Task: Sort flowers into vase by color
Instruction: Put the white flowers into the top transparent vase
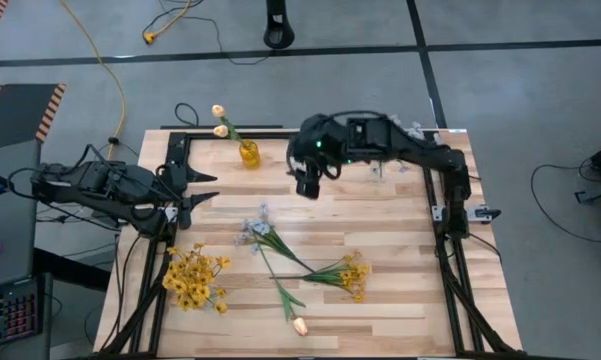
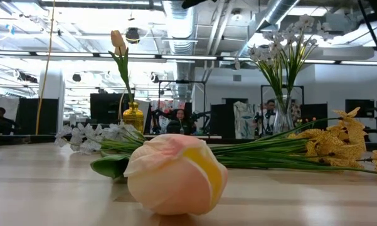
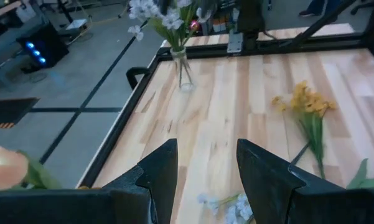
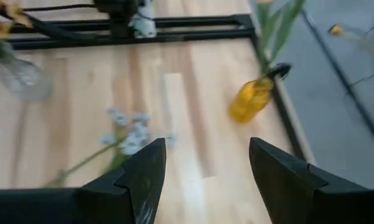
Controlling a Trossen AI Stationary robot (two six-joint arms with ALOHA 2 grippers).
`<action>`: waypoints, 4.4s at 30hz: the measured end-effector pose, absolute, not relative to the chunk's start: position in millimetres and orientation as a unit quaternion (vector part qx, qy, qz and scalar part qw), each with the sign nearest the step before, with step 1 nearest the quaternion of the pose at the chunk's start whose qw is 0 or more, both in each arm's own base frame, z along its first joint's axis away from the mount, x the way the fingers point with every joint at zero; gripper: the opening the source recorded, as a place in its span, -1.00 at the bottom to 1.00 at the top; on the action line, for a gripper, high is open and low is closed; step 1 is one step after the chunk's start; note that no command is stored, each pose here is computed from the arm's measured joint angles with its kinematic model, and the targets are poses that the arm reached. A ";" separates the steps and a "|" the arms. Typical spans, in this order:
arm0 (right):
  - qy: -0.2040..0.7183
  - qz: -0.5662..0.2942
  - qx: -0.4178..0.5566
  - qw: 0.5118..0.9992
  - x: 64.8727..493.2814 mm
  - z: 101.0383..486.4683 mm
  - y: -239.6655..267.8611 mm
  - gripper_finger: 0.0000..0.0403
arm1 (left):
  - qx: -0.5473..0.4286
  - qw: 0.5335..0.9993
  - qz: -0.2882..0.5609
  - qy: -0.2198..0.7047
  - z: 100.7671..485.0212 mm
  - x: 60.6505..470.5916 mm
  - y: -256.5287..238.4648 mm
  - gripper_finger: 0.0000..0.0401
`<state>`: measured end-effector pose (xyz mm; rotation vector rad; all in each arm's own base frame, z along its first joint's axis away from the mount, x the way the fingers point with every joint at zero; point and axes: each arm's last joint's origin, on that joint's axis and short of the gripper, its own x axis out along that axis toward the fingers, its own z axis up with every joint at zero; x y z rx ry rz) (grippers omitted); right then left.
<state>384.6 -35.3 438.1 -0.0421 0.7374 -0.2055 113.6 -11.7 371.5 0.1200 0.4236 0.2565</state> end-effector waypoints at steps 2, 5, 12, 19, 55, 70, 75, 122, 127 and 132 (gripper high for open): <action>0.365 -0.094 -0.004 0.926 385.1 436.4 -22.8 0.28 | 0.054 0.971 0.115 0.202 372.7 118.4 -13.4 -0.24; 0.374 -0.083 0.020 0.923 387.8 428.9 -2.8 0.28 | 0.048 0.975 0.085 0.199 373.1 127.0 -17.0 -0.24; 0.407 -0.077 0.069 0.908 402.5 384.5 43.8 0.28 | 0.026 0.973 0.013 0.228 366.3 143.1 -25.0 -0.24; 0.427 -0.087 0.120 0.892 410.9 334.8 74.0 0.28 | 0.023 0.974 -0.001 0.226 366.4 146.4 -26.6 -0.24; 0.372 -0.155 0.156 0.902 420.3 192.9 91.6 0.28 | 0.020 0.973 -0.007 0.228 366.1 146.3 -27.0 -0.24; 0.404 -0.181 0.109 0.890 435.5 132.9 90.7 0.28 | 0.013 0.972 -0.001 0.235 363.9 150.8 -27.7 -0.24; 0.394 -0.174 0.113 0.895 441.3 123.3 91.4 0.28 | 0.016 0.969 -0.001 0.246 361.2 154.1 -28.5 -0.24; 0.250 -0.170 0.025 0.953 393.5 274.3 57.8 -0.80 | -0.086 0.989 0.023 0.116 307.1 84.8 -11.9 -0.24; 0.181 -0.203 0.021 0.962 347.4 293.9 50.4 -0.80 | -0.089 0.991 0.034 0.099 289.3 86.6 -11.6 -0.24; 0.078 -0.196 0.009 0.978 305.8 291.6 53.4 -0.79 | -0.080 0.993 0.049 0.066 273.9 92.0 -11.6 -0.24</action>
